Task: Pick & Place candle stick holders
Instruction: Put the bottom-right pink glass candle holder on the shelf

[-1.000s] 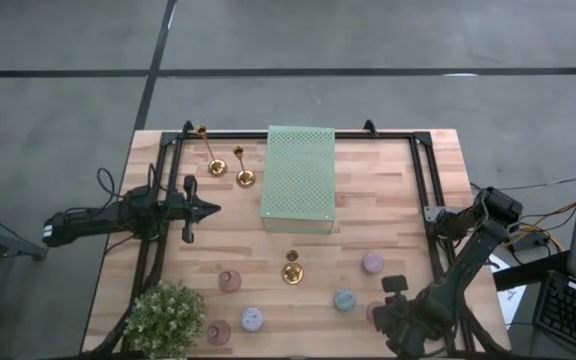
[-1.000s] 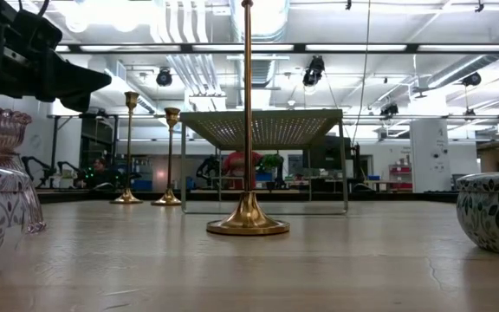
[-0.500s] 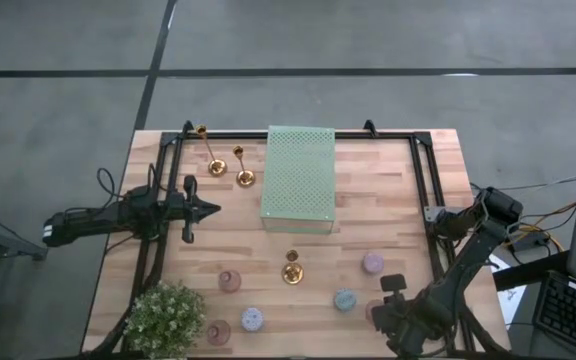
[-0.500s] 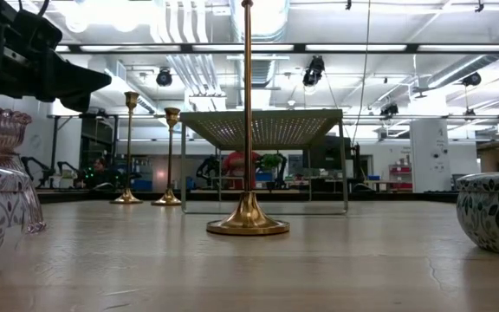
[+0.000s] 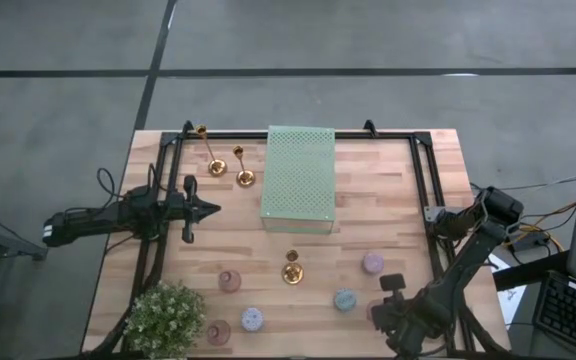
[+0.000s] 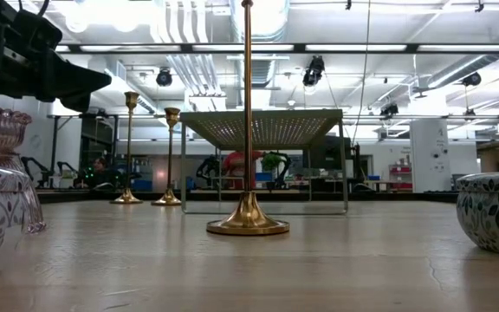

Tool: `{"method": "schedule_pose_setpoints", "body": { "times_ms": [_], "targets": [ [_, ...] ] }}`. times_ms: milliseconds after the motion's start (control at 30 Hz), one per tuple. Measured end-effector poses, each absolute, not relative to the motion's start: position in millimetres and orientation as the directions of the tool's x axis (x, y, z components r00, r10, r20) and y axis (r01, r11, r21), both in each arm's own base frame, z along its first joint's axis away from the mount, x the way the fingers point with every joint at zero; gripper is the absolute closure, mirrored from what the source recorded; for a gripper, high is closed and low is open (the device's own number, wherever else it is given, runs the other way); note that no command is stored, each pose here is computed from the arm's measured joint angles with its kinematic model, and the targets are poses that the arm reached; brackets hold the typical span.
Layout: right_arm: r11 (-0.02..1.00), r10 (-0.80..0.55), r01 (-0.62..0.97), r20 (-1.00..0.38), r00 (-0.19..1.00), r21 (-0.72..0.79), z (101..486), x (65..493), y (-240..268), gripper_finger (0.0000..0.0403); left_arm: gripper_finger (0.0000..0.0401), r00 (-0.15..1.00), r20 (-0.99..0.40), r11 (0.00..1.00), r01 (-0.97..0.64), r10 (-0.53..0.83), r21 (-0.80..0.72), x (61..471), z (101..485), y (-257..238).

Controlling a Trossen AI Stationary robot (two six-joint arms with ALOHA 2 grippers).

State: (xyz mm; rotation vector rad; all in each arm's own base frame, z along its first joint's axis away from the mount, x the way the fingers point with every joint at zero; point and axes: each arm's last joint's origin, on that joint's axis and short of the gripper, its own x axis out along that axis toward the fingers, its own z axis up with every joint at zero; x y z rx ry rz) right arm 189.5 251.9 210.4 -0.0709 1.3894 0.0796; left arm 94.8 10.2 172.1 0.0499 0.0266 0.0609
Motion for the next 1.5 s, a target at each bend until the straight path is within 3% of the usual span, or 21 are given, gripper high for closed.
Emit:
{"method": "schedule_pose_setpoints", "body": {
  "times_ms": [267, 533, 833, 1100, 1500],
  "targets": [
    [0.995, -0.036, -0.088, -0.986, 0.165, -0.051, 222, 190, 244, 0.0377, 0.0382, 0.998, -0.025, 0.997, -0.061, 0.062, 0.050, 95, 172, 10],
    [0.991, -0.072, -0.091, -0.972, 0.226, -0.094, 253, 197, 231, 0.0379, 0.0382, 0.998, -0.025, 0.997, -0.060, 0.061, 0.050, 95, 172, 10],
    [0.966, -0.200, -0.124, -0.958, 0.204, -0.227, 287, 208, 204, 0.0379, 0.0382, 0.998, -0.025, 0.997, -0.060, 0.061, 0.050, 95, 172, 10],
    [0.917, -0.312, -0.173, -0.918, 0.246, -0.359, 328, 232, 160, 0.0380, 0.0382, 0.998, -0.026, 0.997, -0.061, 0.062, 0.051, 95, 172, 10],
    [0.904, -0.347, -0.134, -0.880, 0.322, -0.406, 388, 274, 58, 0.0380, 0.0382, 0.998, -0.026, 0.997, -0.060, 0.062, 0.050, 95, 172, 10]
  ]
}}
